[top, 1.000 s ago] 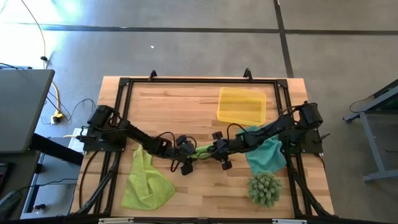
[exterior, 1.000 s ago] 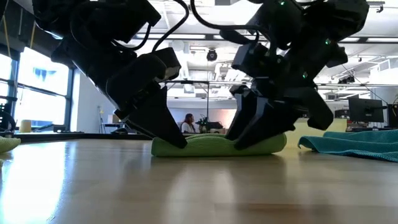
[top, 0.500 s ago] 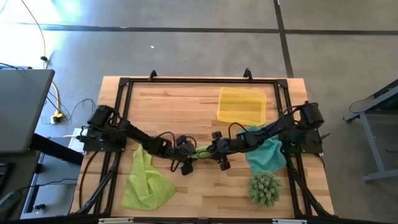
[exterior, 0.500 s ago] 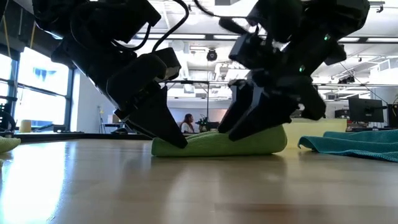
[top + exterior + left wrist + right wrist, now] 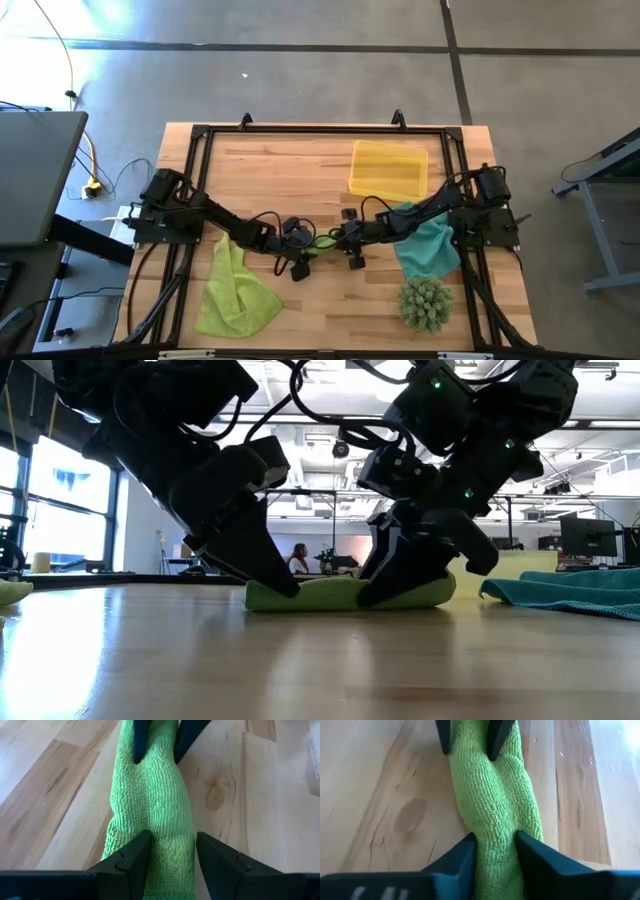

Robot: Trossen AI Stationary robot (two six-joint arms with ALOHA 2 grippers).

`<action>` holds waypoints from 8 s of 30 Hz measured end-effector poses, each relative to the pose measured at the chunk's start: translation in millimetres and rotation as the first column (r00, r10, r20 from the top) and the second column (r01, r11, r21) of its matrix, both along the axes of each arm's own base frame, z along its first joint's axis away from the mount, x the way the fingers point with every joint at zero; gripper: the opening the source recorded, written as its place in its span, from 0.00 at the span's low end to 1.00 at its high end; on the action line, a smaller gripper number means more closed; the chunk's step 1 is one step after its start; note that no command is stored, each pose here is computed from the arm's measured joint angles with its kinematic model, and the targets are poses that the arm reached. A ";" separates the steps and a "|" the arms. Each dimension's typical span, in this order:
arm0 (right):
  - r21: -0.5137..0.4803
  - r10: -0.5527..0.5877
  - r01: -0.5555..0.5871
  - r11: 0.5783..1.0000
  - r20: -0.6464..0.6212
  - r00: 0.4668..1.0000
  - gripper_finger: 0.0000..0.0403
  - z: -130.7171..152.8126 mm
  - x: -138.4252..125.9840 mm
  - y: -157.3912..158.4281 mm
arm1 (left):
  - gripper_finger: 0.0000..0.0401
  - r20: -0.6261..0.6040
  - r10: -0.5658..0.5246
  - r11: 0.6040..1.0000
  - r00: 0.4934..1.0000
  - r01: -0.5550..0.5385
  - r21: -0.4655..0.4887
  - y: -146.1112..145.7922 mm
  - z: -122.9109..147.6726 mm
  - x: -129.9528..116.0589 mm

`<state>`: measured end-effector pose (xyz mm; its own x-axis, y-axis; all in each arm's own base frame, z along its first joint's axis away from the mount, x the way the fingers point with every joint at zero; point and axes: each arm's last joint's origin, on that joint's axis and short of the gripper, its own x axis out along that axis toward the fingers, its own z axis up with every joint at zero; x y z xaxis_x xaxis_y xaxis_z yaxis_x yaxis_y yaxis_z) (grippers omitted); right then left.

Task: Roll microfiber towels into tight, uniform cylinder then place into a basket
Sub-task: Put the rolled green microfiber towel into the yellow bin, then fold the blue microfiber towel

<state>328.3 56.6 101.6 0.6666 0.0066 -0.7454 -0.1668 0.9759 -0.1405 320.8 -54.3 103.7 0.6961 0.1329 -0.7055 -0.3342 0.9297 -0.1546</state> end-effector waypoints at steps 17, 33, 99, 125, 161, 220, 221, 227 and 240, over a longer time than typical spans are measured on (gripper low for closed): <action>-0.011 -0.006 0.005 1.000 -0.065 0.998 0.01 25.5 -16.1 -14.0 | 0.38 0.016 -0.043 0.996 0.999 0.044 -0.075 0.3 52.6 -20.2; -0.232 -0.293 0.281 0.931 -0.019 0.956 0.01 122.2 -81.2 -84.3 | 0.38 0.068 -0.027 1.000 0.997 0.026 0.011 0.4 67.3 -23.1; 0.185 -0.589 0.772 0.607 -0.548 0.594 0.34 76.1 -127.4 -55.4 | 0.38 0.064 0.018 0.999 0.998 -0.021 0.048 4.7 67.2 -23.4; 0.386 -0.264 0.333 0.860 -0.223 0.939 0.34 41.3 -47.1 8.0 | 0.38 0.073 0.036 0.999 0.997 -0.038 0.025 4.0 67.6 -23.2; 0.186 -0.501 0.645 0.741 -0.487 0.716 0.27 25.2 -89.0 7.2 | 0.38 0.068 0.027 0.999 0.997 -0.029 0.029 2.0 67.4 -23.8; 0.123 -0.063 0.078 0.989 -0.119 0.991 0.23 73.2 -11.2 17.4 | 0.38 0.061 -0.250 0.967 0.966 0.246 0.063 -34.9 67.6 -30.0; 0.105 -0.049 0.066 0.992 -0.158 0.986 0.23 73.5 -16.0 18.1 | 0.38 0.074 -0.267 0.962 0.961 0.261 0.078 -38.4 68.8 -30.1; 0.056 -0.002 0.019 0.998 -0.298 0.955 0.23 61.0 -36.3 25.6 | 0.38 0.131 -0.242 0.969 0.961 0.232 0.091 -51.2 62.8 -25.5; 0.255 -0.069 0.129 0.958 -0.232 0.970 0.23 21.8 -60.2 52.4 | 0.38 0.002 0.004 0.998 1.000 -0.004 0.066 -27.8 13.9 -13.2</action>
